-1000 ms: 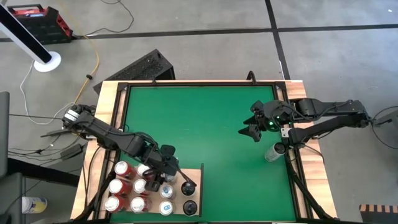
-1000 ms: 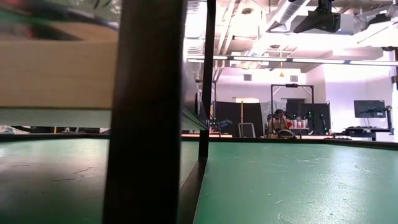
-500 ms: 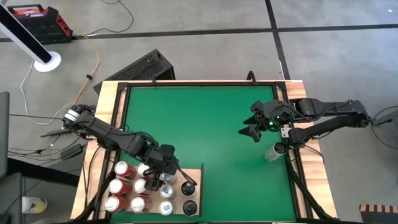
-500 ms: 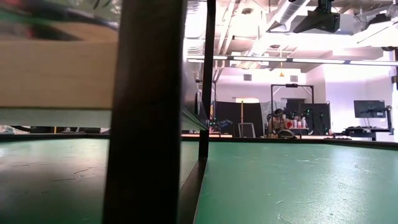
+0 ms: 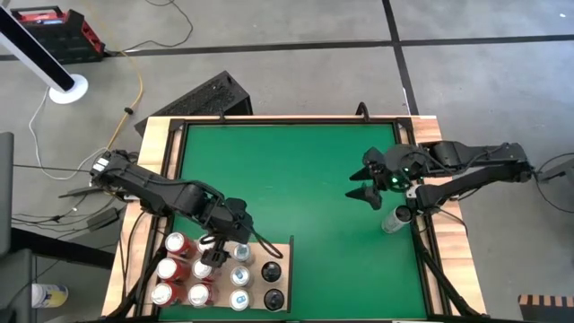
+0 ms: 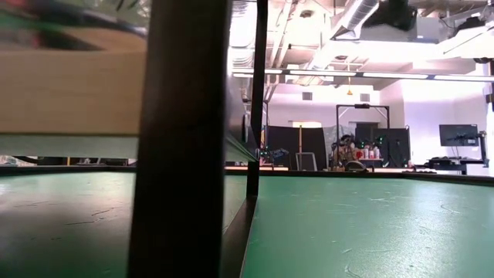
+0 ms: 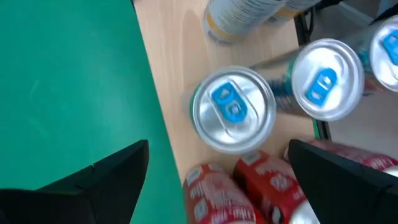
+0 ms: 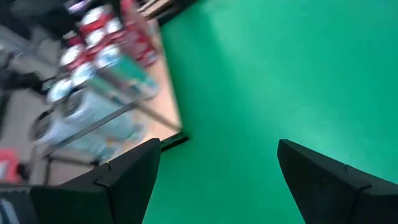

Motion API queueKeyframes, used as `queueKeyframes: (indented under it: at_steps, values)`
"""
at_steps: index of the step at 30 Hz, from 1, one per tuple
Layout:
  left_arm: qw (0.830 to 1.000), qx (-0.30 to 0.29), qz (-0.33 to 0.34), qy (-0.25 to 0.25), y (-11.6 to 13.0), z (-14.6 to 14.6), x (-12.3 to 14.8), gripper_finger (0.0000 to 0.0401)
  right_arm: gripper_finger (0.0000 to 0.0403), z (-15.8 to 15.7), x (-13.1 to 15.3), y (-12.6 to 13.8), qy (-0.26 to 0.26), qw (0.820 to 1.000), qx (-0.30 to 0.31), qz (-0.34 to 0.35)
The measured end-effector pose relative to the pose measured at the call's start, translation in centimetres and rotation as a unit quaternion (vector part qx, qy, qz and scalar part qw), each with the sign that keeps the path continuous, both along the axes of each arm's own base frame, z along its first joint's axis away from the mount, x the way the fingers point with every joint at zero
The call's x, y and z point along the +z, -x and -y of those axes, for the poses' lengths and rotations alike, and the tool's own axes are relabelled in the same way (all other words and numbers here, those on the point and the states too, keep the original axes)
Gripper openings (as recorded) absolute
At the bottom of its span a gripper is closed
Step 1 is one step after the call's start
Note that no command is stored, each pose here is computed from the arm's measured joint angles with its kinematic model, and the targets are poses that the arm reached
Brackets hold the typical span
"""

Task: Place canned beverage on shelf
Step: Put the blue soda can on the shelf aligned with the other blue soda can, then put the white yellow soda can on the shelf aligned with the other yellow soda can

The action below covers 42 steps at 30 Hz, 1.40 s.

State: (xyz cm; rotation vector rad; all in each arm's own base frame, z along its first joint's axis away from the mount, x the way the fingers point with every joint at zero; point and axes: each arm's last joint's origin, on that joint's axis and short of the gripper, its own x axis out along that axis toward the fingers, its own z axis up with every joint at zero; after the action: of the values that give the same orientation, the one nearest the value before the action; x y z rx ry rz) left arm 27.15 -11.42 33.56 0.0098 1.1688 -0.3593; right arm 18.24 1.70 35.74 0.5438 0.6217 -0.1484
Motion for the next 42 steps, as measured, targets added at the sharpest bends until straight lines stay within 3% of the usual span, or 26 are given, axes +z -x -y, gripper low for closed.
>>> queueKeyframes:
  at_steps: [3,8,12,16,22,26,31,42]
  values:
    - [1.000,-0.002,-0.008,-0.003,0.5,-0.2,1.3,0.0368,0.0348,-0.9,0.6,0.5,-0.017,0.999,0.046,-0.008]
    - [0.999,0.010,-0.014,-0.027,1.4,-0.7,3.6,0.0368,0.0348,-2.5,0.8,2.5,-0.076,0.990,0.067,-0.103]
    - [0.995,0.020,0.030,-0.098,1.7,-1.3,5.3,0.0368,0.0348,-3.7,0.3,4.3,-0.134,0.972,0.024,-0.193]
    - [0.986,0.022,0.070,-0.150,1.4,-2.3,6.3,0.0368,0.0348,-4.5,-0.6,6.2,-0.178,0.937,-0.057,-0.294]
    - [0.981,0.015,0.086,-0.175,0.4,-4.6,6.5,0.0368,0.0348,-4.8,-1.4,8.1,-0.149,0.905,-0.191,-0.349]
    - [0.982,0.013,0.091,-0.164,-0.2,-6.1,6.6,0.0368,0.0348,-5.0,-2.0,7.9,-0.143,0.903,-0.216,-0.343]
    - [0.984,0.018,0.094,-0.148,-0.5,-7.5,6.6,0.0368,0.0348,-5.4,-3.9,7.5,-0.130,0.882,-0.261,-0.370]
    - [0.987,0.015,0.091,-0.133,-0.6,-8.0,6.6,0.0368,0.0348,-5.5,-6.0,7.3,-0.105,0.864,-0.280,-0.405]
